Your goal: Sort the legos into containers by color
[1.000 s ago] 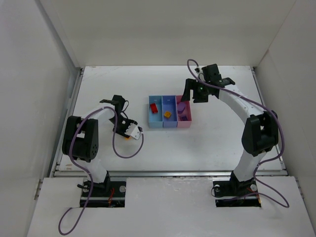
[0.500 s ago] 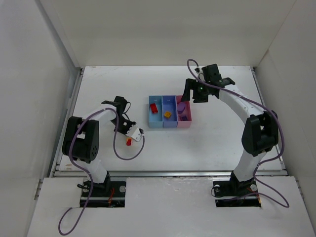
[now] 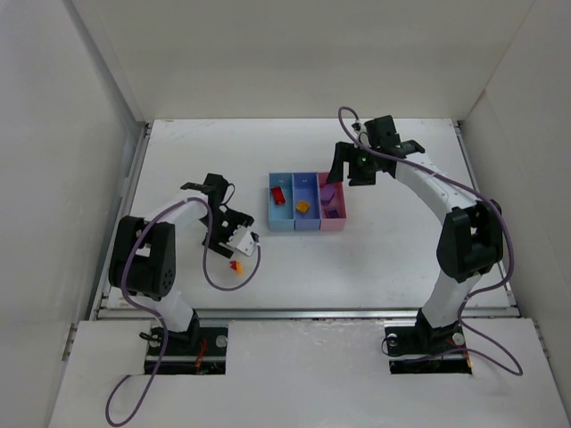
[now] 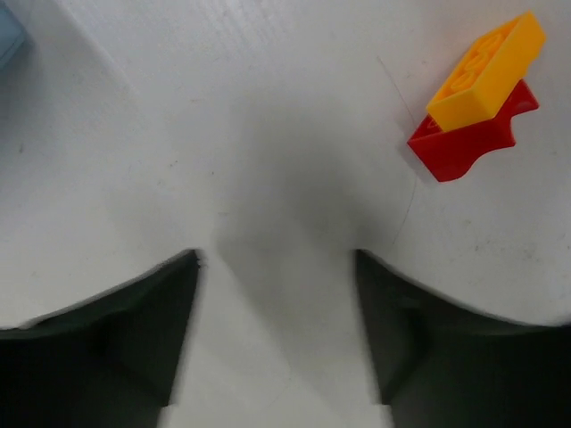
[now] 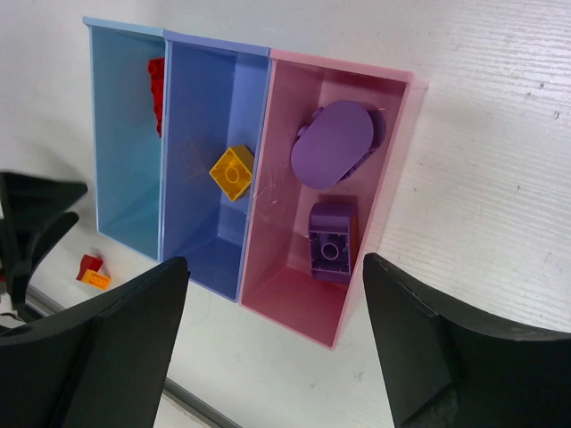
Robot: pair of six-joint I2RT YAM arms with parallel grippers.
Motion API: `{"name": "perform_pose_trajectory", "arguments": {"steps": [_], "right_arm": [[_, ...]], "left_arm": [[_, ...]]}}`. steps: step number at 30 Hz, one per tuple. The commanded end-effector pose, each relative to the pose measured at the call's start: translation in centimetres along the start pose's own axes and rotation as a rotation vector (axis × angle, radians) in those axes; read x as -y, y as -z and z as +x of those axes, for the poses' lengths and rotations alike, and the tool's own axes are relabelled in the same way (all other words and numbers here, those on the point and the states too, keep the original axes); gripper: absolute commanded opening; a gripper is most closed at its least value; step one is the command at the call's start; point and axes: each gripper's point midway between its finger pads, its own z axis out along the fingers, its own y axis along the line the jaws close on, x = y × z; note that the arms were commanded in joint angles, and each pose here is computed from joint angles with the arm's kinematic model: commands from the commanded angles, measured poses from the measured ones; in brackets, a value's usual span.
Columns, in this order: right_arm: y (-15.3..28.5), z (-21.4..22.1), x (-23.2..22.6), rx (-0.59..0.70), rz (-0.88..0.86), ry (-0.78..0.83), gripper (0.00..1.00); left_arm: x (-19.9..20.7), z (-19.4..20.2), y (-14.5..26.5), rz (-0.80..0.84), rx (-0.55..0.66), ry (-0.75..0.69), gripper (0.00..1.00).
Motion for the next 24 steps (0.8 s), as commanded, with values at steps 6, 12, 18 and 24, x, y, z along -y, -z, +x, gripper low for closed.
{"name": "perform_pose_trajectory", "arguments": {"steps": [6, 12, 18, 24], "right_arm": [[0.8, -1.7, -0.9, 0.065, -0.042, 0.013, 0.84], [1.2, -0.7, -1.2, 0.057, -0.045, 0.018, 0.84], [1.5, 0.8, -1.0, 0.058, -0.043, 0.016, 0.84], [1.6, 1.7, -1.3, 0.047, -0.045, 0.011, 0.84]], "left_arm": [[-3.4, -3.1, 6.9, -0.096, 0.031, -0.524, 1.0], [2.4, -5.5, 5.9, -0.051, 0.078, -0.389, 1.0], [3.6, -5.9, 4.2, -0.134, 0.04, -0.186, 1.0], [3.1, -6.1, 1.5, -0.167, 0.08, 0.055, 1.0]]}}
